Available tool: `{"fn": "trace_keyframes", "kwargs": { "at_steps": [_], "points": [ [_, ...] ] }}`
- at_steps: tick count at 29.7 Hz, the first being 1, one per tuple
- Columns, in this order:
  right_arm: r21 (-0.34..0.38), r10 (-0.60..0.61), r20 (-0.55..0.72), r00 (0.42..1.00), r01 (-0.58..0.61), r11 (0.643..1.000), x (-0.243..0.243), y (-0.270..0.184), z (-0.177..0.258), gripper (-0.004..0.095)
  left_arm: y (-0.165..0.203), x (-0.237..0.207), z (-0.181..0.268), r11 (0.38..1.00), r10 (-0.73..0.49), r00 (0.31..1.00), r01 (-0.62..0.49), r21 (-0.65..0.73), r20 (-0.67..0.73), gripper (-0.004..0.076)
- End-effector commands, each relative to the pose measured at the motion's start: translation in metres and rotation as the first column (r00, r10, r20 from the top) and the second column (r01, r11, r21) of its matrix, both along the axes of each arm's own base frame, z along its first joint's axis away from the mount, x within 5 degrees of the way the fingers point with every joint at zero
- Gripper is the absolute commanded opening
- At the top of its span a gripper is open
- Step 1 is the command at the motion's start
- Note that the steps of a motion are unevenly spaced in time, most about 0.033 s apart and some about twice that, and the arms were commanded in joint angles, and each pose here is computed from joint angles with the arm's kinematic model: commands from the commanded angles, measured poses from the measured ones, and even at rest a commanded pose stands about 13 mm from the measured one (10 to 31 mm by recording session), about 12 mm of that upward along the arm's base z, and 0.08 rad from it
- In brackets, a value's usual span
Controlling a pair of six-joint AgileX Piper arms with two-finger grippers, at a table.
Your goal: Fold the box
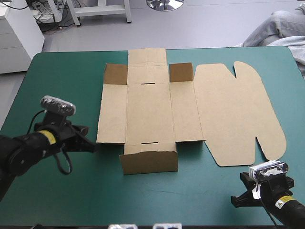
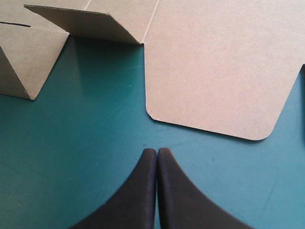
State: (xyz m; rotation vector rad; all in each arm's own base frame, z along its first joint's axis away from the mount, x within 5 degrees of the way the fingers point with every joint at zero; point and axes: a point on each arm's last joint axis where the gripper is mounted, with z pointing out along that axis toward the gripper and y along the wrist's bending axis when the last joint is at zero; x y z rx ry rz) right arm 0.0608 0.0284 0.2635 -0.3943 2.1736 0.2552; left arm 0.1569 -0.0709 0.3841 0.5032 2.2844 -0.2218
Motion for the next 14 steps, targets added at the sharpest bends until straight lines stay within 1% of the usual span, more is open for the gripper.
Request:
{"fn": "trace_keyframes", "kwargs": {
  "at_steps": [1,3,5,7,8,12,14],
  "points": [
    [0.03,-0.011,0.076,0.997,0.008,1.0,0.003,0.001,0.013,-0.0013,-0.017,0.039,0.013,1.0,-0.018,0.999,0.018,-0.003,0.049,0.0],
    [0.03,-0.011,0.076,0.997,0.008,1.0,0.003,0.001,0.013,-0.0013,-0.021,0.06,0.009,1.0,-0.007,0.999,0.006,0.003,0.05,0.0],
    [0.03,-0.011,0.076,0.997,0.008,1.0,0.003,0.001,0.013,-0.0013,-0.017,0.079,0.004,0.999,0.038,0.999,-0.038,0.007,0.029,0.0003],
    [0.03,-0.011,0.076,0.997,0.008,1.0,0.003,0.001,0.013,-0.0013,-0.008,0.099,-0.004,0.996,0.087,0.996,-0.087,0.016,-0.019,0.0015],
    [0.03,-0.011,0.076,0.997,0.008,1.0,0.003,0.001,0.013,-0.0014,-0.003,0.106,-0.009,0.996,0.092,0.995,-0.091,0.016,-0.046,0.0015],
    [0.03,-0.011,0.076,0.997,0.008,1.0,0.003,0.001,0.013,-0.0013,0.027,0.125,-0.024,0.993,0.08,0.985,-0.092,-0.07,-0.151,0.0015],
    [0.03,-0.011,0.076,0.997,0.008,1.0,0.003,0.001,0.013,-0.0014,0.047,0.129,-0.028,0.983,0.09,0.977,-0.118,-0.14,-0.193,0.0014]
  ]
}}
